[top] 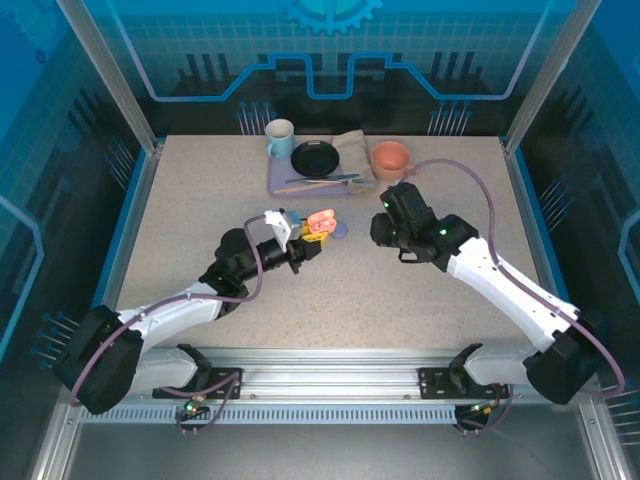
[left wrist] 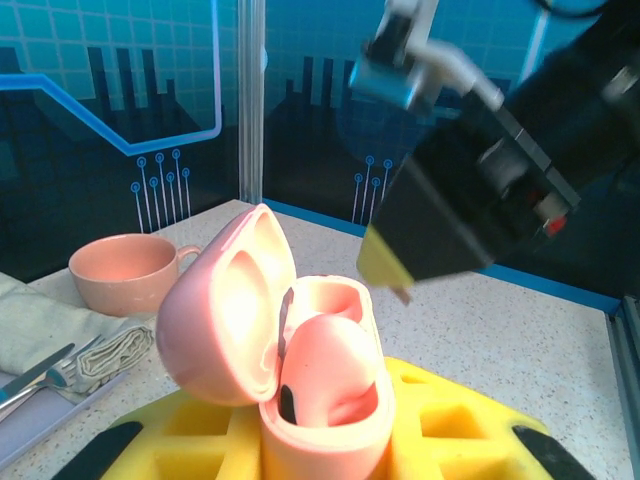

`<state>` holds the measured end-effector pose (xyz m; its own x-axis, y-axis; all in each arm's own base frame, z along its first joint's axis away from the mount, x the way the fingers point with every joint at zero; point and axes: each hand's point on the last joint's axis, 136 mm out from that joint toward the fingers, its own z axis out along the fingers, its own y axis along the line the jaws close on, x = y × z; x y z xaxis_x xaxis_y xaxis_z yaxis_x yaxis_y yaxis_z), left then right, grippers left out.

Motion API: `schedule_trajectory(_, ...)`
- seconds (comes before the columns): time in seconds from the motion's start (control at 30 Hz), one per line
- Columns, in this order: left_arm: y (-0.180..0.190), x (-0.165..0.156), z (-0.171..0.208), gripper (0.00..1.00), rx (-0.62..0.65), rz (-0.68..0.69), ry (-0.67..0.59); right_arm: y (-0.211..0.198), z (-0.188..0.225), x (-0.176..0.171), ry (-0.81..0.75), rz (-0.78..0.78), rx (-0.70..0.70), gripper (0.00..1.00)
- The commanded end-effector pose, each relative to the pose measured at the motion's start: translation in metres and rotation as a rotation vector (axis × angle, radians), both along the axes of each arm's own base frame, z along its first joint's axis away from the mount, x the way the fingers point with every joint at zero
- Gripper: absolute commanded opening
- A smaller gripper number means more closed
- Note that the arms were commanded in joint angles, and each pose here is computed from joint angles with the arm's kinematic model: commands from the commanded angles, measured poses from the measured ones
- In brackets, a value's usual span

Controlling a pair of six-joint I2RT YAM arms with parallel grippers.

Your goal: Insert the wireless bluetooth earbuds into the charging case

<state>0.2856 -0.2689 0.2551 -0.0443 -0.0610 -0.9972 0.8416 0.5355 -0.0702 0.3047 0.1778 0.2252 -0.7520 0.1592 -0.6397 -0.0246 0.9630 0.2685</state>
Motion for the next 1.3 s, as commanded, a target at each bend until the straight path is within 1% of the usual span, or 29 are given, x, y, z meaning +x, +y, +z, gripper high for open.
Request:
schedule_trajectory(0.0,-0.006,0.002,0.025,0.0,-0.028,-0.036,-0.054,0.008,0.057,0.004,-0.191,0.074,-0.005,0.28)
schedule_trajectory(0.13,-0.01,0.005,0.031,0.0,-0.036,-0.049,-0.053,0.02,0.104,0.004,-0.338,0.136,0.036,0.28)
schedule_trajectory(0.23,-0.014,0.008,0.036,0.0,-0.045,-0.055,-0.056,0.032,0.132,0.004,-0.424,0.185,0.075,0.28)
schedule_trajectory(0.4,-0.018,0.014,0.041,0.0,-0.061,-0.059,-0.047,0.052,0.153,0.004,-0.493,0.243,0.112,0.29)
schedule_trajectory(0.63,-0.022,0.02,0.044,0.0,-0.076,-0.061,-0.035,0.081,0.157,0.002,-0.562,0.348,0.115,0.29)
schedule_trajectory(0.83,-0.022,0.02,0.049,0.0,-0.089,-0.063,-0.033,0.096,0.154,-0.004,-0.615,0.439,0.099,0.29)
schedule_trajectory(1.27,-0.021,0.016,0.055,0.0,-0.099,-0.069,-0.038,0.1,0.127,0.0,-0.572,0.44,0.082,0.28)
